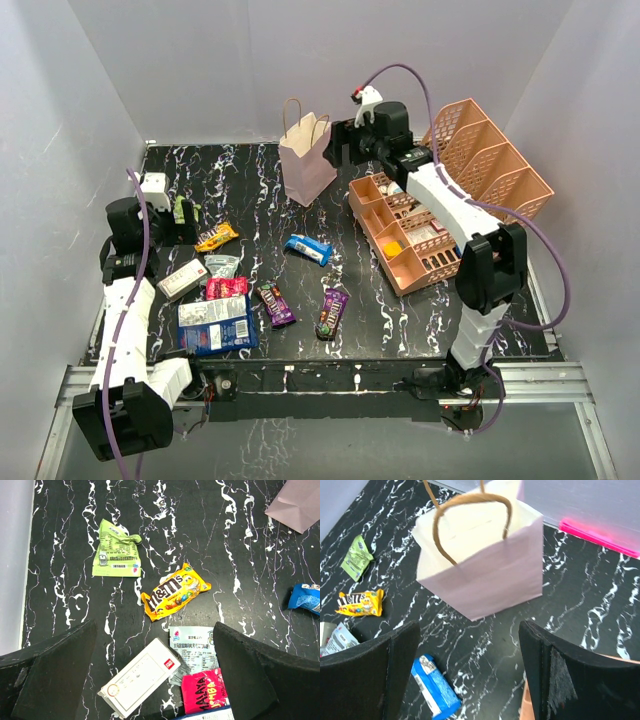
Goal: Place the snacks into the paper bag
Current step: Move the paper bag to the center of the board.
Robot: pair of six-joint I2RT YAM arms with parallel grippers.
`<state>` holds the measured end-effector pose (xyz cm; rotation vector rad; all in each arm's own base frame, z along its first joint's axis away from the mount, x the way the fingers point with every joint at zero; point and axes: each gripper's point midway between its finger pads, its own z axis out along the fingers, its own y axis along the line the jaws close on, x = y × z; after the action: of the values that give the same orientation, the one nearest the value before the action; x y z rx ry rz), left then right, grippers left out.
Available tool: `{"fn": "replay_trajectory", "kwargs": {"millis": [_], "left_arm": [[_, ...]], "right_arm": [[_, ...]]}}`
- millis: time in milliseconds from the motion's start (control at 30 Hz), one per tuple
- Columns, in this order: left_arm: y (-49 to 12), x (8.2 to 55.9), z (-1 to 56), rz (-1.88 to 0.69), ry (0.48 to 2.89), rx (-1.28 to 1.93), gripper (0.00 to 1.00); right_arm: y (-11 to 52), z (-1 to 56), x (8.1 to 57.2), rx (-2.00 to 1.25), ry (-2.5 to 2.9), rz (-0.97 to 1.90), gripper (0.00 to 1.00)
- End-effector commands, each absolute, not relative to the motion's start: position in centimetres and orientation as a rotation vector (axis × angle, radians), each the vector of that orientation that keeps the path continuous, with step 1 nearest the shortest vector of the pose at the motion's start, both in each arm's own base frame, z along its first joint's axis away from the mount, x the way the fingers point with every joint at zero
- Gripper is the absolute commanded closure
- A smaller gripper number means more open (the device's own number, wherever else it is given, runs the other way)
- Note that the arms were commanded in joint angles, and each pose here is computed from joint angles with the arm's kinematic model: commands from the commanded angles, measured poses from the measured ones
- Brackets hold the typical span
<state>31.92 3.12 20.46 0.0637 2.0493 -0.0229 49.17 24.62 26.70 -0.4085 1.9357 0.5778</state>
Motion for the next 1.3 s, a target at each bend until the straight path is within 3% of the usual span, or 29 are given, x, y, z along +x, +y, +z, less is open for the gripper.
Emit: {"fn": "replay_trajectory", "kwargs": {"millis": [0, 333, 600, 900, 1100, 1267], "left_arm": [[2.9, 32.2, 20.7, -0.043, 2.031, 0.080, 0.02], [2.3, 31.9, 20.7, -0.085, 2.023, 0.074, 0.02], [1.8, 31.7, 21.0, -0.109, 2.009, 0.072, 0.02], [1.7, 31.8, 21.0, -0.122, 2.005, 0.075, 0.02], [1.5, 31.8, 21.1, -0.128, 2.000, 0.079, 0.02], [1.5, 31.7, 21.0, -0.127, 2.000, 0.082, 0.02]], "right_arm": [[27.6, 31.0, 50.8, -0.375, 1.785, 0.621, 0.16], [31.4, 30.6, 53.9, -0.336, 1.783, 0.592, 0.17], [30.6, 28.6, 56.7, -0.215, 1.819, 0.441, 0.20], [29.8, 25.8, 57.0, -0.207, 1.871, 0.375, 0.31], [29.7, 24.8, 56.4, -0.221, 1.894, 0.378, 0.48], [29.4, 24.5, 56.3, -0.223, 1.903, 0.358, 0.52]]}}
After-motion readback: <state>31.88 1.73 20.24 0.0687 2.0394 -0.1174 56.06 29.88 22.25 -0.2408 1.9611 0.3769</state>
